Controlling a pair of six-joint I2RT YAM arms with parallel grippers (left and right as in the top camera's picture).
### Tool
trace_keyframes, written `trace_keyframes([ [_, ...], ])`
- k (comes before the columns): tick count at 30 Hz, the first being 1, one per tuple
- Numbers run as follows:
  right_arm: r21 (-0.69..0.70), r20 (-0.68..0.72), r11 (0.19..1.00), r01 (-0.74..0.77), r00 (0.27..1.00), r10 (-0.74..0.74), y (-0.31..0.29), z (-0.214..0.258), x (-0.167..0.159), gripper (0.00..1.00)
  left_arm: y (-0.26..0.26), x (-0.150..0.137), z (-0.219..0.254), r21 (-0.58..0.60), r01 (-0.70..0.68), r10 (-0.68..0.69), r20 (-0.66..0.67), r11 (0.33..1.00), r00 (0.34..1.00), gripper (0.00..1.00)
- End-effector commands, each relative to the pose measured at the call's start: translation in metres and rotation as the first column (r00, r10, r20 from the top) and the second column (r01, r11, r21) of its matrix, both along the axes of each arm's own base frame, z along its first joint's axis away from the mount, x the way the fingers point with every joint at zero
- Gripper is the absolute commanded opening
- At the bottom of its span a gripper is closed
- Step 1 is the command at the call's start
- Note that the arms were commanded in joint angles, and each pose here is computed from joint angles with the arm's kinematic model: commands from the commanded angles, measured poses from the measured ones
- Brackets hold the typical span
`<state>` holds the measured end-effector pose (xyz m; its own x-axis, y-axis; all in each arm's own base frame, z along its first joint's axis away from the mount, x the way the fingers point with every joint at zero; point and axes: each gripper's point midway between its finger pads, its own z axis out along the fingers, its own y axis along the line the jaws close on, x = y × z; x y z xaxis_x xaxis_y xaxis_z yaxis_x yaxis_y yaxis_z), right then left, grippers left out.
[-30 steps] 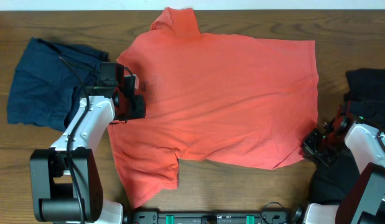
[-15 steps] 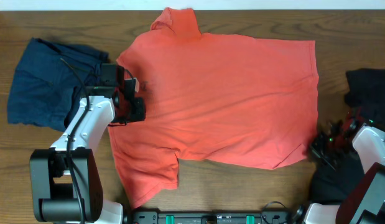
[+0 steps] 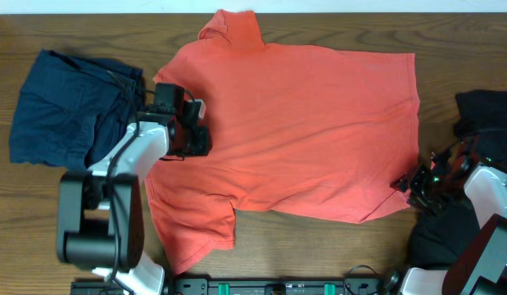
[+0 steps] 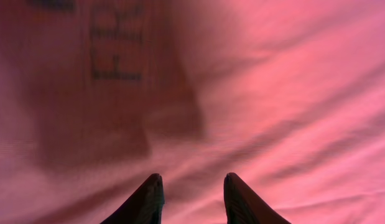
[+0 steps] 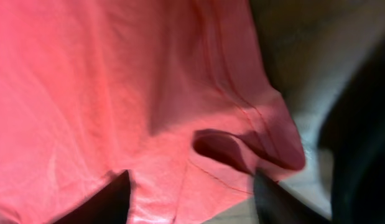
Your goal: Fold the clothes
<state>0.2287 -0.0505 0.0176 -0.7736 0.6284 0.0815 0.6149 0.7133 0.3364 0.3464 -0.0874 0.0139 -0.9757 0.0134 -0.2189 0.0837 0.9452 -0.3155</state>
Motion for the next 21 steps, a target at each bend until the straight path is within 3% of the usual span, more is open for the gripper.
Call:
trace_keyframes([
  [1, -0.009, -0.031, 1.000, 0.015, 0.999, -0.015, -0.001, -0.001, -0.006, 0.37, 0.000, -0.007, -0.017, -0.001, 0.016, -0.016, -0.049, 1.000, 0.999, 0.33],
  [3, -0.006, -0.055, 1.000, 0.015, 0.998, -0.015, 0.000, -0.001, -0.012, 0.32, 0.000, -0.009, -0.020, 0.000, 0.016, -0.016, -0.061, 1.000, 0.998, 0.30],
  [4, -0.008, -0.067, 1.000, 0.015, 0.998, -0.015, 0.000, -0.001, -0.014, 0.35, 0.000, -0.009, -0.021, 0.000, 0.016, -0.016, -0.063, 1.000, 0.998, 0.30],
  [6, -0.007, -0.078, 1.000, 0.014, 0.997, -0.015, 0.001, -0.002, -0.017, 0.53, 0.000, -0.009, -0.021, 0.000, 0.016, -0.016, -0.063, 1.000, 0.998, 0.30],
  [9, -0.015, -0.101, 0.999, 0.028, 0.994, -0.029, 0.000, -0.005, -0.022, 0.60, 0.000, -0.008, -0.021, 0.000, 0.016, -0.016, -0.060, 1.000, 0.998, 0.30],
  [11, -0.043, -0.133, 0.998, 0.049, 0.990, -0.055, -0.003, -0.010, -0.029, 0.59, 0.000, -0.008, -0.021, 0.000, 0.016, -0.016, -0.060, 1.000, 0.998, 0.30],
  [13, -0.052, -0.134, 0.997, 0.055, 0.989, -0.061, -0.004, -0.013, -0.030, 0.49, 0.000, -0.008, -0.021, 0.000, 0.016, -0.016, -0.060, 1.000, 0.998, 0.30],
  [14, -0.053, -0.127, 0.997, 0.055, 0.990, -0.062, -0.004, -0.013, -0.029, 0.39, 0.000, -0.008, -0.021, 0.000, 0.016, -0.016, -0.060, 1.000, 0.998, 0.30],
  [17, -0.051, -0.115, 0.997, 0.057, 0.991, -0.062, -0.005, -0.013, -0.026, 0.25, 0.000, -0.008, -0.021, 0.000, 0.016, -0.016, -0.060, 1.000, 0.998, 0.30],
  [19, -0.052, -0.117, 0.997, 0.058, 0.991, -0.063, -0.005, -0.013, -0.027, 0.05, 0.000, -0.008, -0.021, 0.000, 0.016, -0.016, -0.060, 1.000, 0.998, 0.30],
  [21, -0.048, -0.127, 0.997, 0.066, 0.989, -0.072, -0.006, -0.010, -0.029, 0.01, 0.000, -0.008, -0.021, 0.000, 0.016, -0.016, -0.060, 1.000, 0.998, 0.30],
])
